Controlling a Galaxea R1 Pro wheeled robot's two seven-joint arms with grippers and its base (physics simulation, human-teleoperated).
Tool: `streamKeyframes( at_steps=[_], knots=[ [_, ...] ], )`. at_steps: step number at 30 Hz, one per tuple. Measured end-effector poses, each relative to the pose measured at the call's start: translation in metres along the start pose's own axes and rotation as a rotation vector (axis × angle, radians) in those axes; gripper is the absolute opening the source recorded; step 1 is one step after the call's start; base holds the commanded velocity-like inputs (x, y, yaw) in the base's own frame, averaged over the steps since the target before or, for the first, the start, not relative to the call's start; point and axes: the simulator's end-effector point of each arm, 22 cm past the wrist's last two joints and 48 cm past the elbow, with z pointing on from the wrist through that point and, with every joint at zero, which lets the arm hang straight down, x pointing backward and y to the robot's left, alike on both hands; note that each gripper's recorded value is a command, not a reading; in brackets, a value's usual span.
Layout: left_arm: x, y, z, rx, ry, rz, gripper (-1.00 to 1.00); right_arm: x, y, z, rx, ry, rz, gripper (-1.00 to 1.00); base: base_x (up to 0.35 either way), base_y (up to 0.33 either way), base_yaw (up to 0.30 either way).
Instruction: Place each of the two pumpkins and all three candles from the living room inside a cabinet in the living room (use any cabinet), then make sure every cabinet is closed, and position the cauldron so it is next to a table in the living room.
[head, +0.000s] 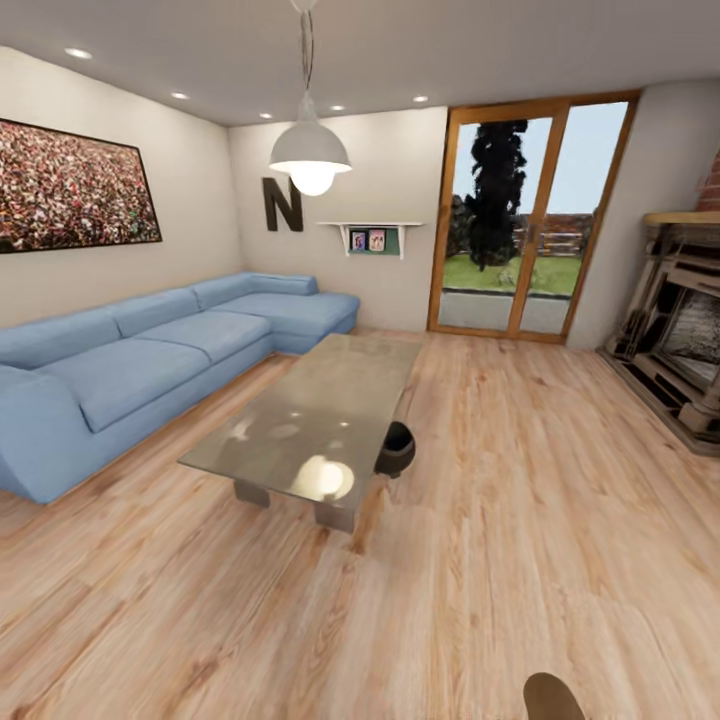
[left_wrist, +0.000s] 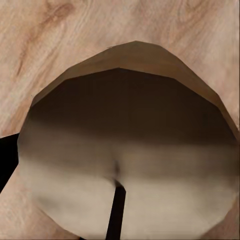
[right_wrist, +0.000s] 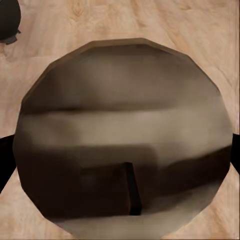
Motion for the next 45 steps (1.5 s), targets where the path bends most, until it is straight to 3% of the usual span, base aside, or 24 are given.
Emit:
streamKeyframes(
  at_steps=[10,25,45],
  knots=[
    [0.002,-0.021,-0.003,0.043,0.007,-0.001,-1.00,0.007,0.008,-0.002,-0.026,0.025,-0.011,-1.00,0.191,-0.283,-0.299],
    [0.002,-0.022,-0.003,0.044,0.004,-0.003,-1.00,0.008,0.008,-0.003,-0.022,0.029,-0.009,-1.00,0.295,-0.107,-0.280],
    [0.000,-0.020,-0.003,0.041,-0.001,-0.004,-1.00,0.007,0.009,-0.002,-0.024,0.025,-0.009,-1.00,0.245,-0.216,-0.015]
  ],
)
